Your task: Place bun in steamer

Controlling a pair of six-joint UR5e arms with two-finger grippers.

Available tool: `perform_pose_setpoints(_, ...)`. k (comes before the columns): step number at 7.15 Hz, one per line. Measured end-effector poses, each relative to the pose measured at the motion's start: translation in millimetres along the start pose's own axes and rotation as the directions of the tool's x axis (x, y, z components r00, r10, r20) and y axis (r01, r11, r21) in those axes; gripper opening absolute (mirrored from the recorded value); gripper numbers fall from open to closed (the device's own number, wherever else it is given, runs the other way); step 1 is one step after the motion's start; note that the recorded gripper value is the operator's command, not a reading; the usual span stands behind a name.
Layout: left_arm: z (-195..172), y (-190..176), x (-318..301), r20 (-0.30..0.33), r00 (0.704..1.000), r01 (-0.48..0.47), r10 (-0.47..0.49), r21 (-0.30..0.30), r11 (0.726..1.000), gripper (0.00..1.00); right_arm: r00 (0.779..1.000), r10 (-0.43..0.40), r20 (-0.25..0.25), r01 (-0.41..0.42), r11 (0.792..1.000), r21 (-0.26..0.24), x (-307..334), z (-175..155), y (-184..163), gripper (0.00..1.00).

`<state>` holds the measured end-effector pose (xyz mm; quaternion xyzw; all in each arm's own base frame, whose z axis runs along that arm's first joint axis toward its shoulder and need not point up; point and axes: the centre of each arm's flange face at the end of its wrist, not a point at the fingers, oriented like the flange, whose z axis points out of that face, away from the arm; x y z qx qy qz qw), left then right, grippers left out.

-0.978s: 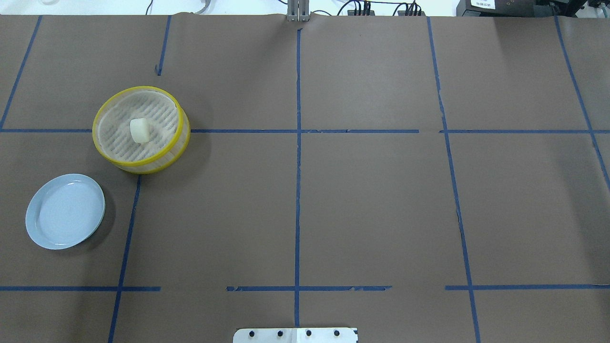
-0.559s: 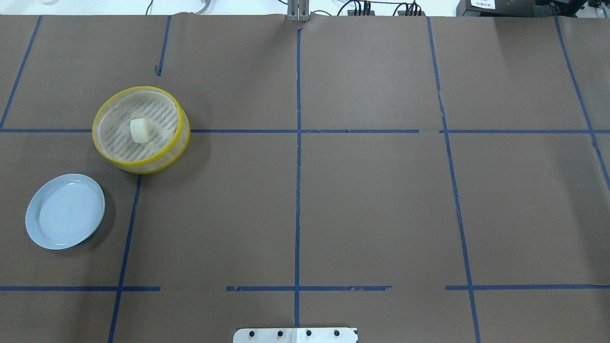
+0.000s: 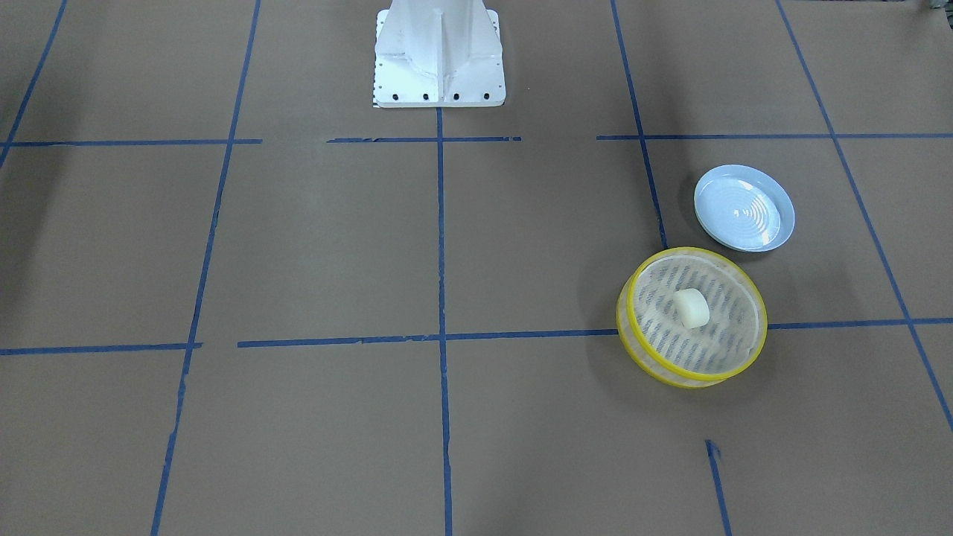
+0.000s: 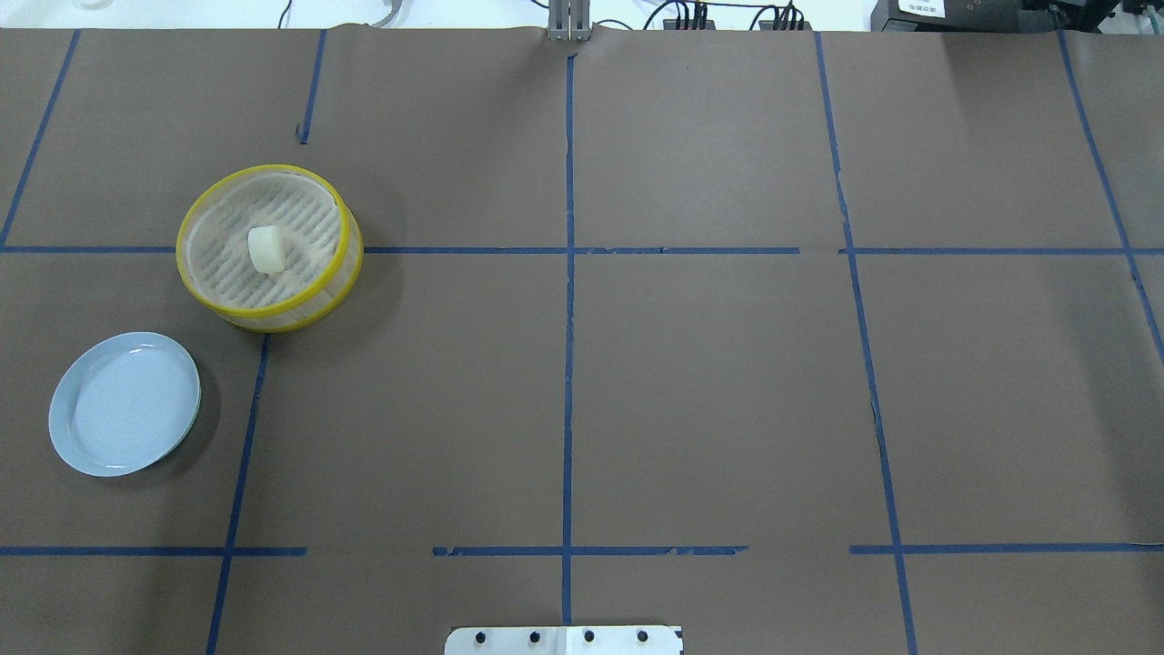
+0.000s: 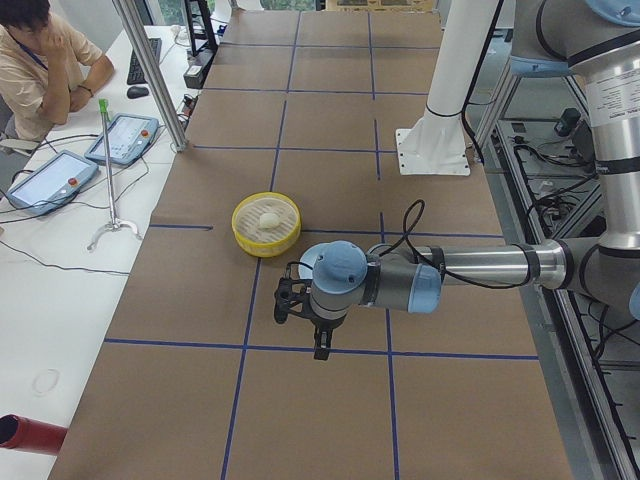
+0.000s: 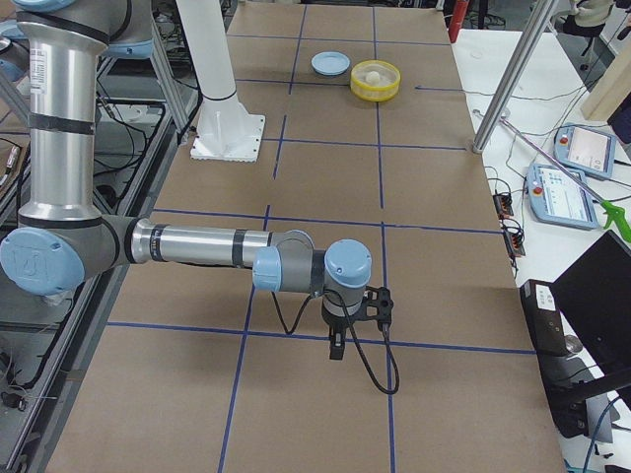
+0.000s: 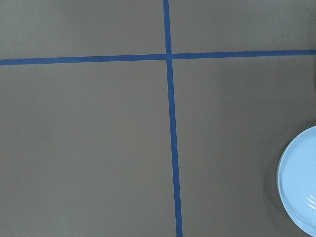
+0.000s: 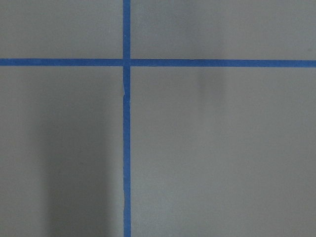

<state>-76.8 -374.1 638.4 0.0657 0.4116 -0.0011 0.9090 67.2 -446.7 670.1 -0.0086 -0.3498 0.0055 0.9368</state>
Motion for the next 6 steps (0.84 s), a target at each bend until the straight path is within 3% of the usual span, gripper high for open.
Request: perform_pose_setpoints(6, 6.3, 10.9, -8.7, 0.003, 0.999, 0.045, -0.045, -0.036, 0.998, 1.0, 1.0, 0.0, 0.0, 0.0, 1.0, 0.0, 0.0, 0.0, 0.0, 1.0)
